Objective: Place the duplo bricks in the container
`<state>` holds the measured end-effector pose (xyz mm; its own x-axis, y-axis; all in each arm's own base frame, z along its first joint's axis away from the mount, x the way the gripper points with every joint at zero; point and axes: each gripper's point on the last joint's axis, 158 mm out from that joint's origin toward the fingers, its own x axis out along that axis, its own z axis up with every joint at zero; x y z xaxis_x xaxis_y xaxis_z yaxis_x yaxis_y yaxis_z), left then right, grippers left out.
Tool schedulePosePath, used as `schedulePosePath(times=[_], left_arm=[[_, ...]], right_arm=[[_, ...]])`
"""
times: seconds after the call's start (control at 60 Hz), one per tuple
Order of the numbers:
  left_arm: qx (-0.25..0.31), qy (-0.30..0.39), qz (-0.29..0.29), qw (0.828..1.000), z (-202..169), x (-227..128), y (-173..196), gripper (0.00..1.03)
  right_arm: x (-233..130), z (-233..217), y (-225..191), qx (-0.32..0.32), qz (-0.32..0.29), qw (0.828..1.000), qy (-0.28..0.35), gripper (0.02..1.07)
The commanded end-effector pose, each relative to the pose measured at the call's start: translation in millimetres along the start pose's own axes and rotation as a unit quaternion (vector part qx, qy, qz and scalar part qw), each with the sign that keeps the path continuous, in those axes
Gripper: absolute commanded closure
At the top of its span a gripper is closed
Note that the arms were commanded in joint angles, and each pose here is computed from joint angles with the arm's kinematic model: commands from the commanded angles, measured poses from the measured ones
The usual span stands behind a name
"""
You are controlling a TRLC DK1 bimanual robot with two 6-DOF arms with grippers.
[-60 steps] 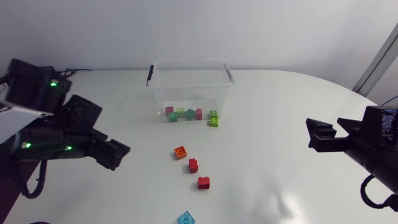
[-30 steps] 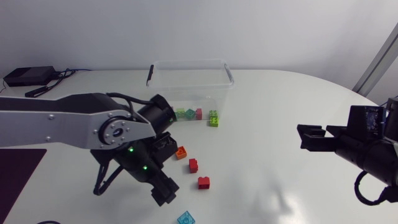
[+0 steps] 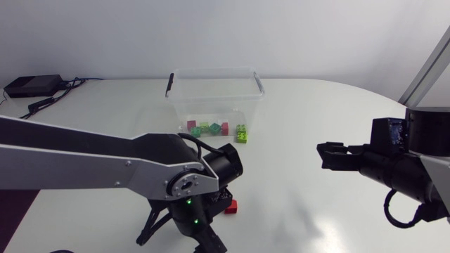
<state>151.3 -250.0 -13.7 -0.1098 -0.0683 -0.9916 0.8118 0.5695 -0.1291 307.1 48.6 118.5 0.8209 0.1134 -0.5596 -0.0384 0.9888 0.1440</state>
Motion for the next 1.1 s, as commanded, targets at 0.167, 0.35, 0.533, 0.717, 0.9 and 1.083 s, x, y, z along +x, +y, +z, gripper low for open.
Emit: schedulePosePath(times=[0.167, 0.35, 0.533, 0.717, 0.9, 1.083], left_arm=[[-0.002, 0.015, -0.01, 1.0, 5.1, 10.9, -13.8, 0.16], [0.0, 0.005, -0.016, 1.0, 9.3, 16.6, -15.6, 0.28], [-0.003, 0.01, -0.032, 0.999, 4.7, 20.6, -20.9, 0.46], [-0.012, 0.025, -0.048, 0.998, -5.9, 24.7, -22.2, 0.58], [-0.028, 0.038, -0.057, 0.997, -12.4, 31.2, -16.7, 0.68], [-0.021, 0.027, -0.057, 0.998, -13.3, 23.9, -17.4, 0.76]], right_arm=[[7.7, -2.8, 1.1, 0.016, -0.005, 1.0, 0.018, 0.06], [7.1, -4.3, 0.8, 0.016, -0.005, 1.0, 0.02, 0.06], [5.8, -2.5, 3.1, 0.014, -0.002, 1.0, 0.018, 0.06], [5.1, -6.7, 2.7, 0.014, -0.002, 1.0, 0.022, 0.06], [2.4, -7.3, 2.9, 0.013, -0.001, 1.0, 0.02, 0.06], [-2.7, -4.4, 10.5, 0.006, 0.01, 1.0, 0.016, 0.06]])
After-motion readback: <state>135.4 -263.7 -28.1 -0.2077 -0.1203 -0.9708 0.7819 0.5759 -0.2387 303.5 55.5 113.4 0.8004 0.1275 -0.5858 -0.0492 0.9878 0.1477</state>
